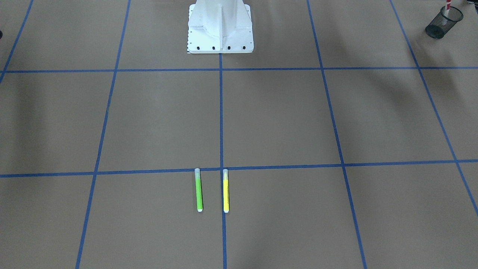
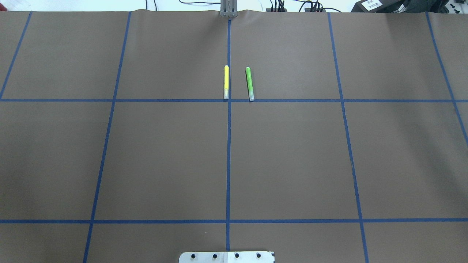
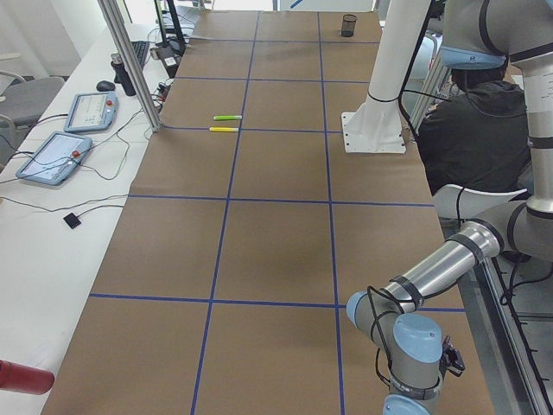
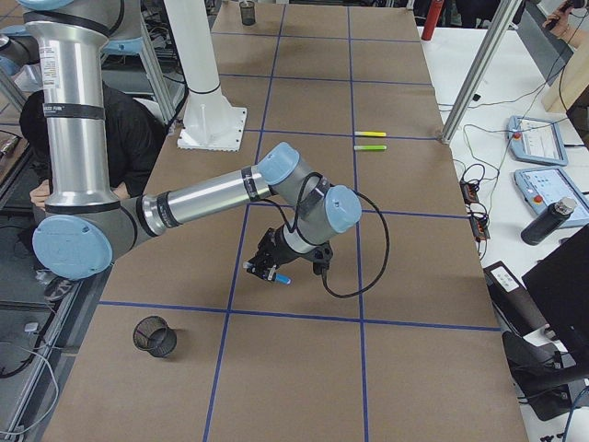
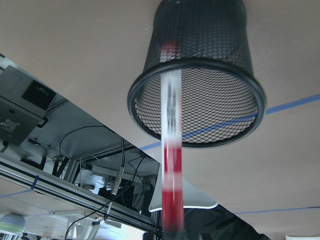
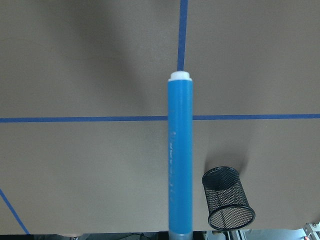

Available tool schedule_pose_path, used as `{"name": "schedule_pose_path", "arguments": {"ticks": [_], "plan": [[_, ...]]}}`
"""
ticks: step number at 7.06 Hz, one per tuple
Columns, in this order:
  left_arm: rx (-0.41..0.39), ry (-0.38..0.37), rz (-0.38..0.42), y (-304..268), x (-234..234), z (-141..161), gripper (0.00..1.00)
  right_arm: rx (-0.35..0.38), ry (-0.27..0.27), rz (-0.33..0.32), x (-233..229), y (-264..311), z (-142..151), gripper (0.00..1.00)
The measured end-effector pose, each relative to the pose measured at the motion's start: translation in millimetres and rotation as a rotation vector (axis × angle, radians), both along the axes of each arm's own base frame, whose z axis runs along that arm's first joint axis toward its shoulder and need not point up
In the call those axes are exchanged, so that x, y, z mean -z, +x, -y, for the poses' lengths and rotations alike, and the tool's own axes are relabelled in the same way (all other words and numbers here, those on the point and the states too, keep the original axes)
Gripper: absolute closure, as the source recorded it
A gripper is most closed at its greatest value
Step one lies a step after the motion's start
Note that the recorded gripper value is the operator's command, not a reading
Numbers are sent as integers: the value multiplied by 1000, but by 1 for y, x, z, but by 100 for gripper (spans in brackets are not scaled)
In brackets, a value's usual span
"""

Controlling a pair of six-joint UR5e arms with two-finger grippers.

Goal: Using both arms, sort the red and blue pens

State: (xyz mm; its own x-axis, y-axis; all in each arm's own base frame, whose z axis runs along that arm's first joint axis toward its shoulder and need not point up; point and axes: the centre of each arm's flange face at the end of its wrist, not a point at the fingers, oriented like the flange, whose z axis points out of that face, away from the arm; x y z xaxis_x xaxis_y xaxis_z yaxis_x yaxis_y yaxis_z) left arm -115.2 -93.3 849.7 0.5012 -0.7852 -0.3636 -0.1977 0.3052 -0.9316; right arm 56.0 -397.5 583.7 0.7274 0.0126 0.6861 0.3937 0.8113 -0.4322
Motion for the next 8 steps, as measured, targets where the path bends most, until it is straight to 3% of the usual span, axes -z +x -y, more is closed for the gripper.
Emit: {"name": "schedule_pose_path", "arguments": {"ticks": [3, 8], "plan": [[2, 101, 43, -27, 19, 71, 0, -30, -2, 1, 2, 11, -3, 100], [30, 459, 172, -102, 129, 275, 0, -44, -108, 16, -14, 13, -26, 100]]}}
